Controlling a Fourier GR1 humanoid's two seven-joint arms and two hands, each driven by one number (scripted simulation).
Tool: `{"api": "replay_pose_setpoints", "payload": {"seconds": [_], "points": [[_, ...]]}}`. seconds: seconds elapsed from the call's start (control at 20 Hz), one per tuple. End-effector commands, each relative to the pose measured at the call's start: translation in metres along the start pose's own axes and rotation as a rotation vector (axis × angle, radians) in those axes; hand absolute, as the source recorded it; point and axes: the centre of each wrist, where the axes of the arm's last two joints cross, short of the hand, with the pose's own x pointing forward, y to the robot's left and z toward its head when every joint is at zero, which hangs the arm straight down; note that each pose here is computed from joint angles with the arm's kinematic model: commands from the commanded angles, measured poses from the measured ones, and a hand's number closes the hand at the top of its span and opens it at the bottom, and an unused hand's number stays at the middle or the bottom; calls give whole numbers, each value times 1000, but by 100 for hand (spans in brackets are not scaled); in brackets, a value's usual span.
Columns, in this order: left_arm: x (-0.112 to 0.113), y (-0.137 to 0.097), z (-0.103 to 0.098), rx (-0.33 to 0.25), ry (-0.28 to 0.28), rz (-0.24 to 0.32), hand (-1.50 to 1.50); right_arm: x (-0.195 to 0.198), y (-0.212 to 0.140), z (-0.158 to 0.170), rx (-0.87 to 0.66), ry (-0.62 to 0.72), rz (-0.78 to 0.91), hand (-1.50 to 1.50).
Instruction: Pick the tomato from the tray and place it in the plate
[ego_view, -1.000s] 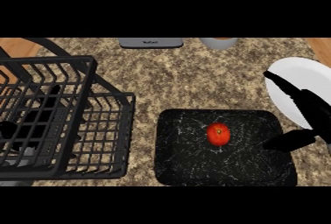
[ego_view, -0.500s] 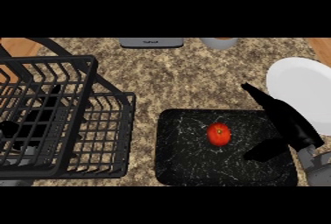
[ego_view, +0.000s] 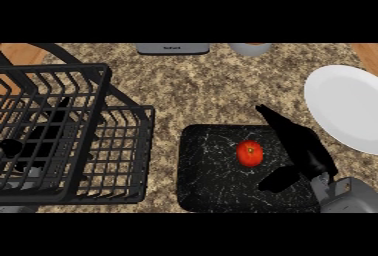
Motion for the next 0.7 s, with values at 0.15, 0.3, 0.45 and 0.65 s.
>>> {"api": "replay_pose_setpoints", "payload": {"seconds": [0.15,0.3,0.45,0.65], "points": [[-33,-83,15,-110,167,199,0,1,10,-4,-21,75,100,-150],[-38,-77,16,-139,170,204,0,5,29,-7,-25,81,92,-150],[-35,-70,16,-128,163,199,0,8,23,-17,-21,96,106,-150],[-31,-77,14,-132,172,189,0,9,33,-18,17,97,101,-150]]}}
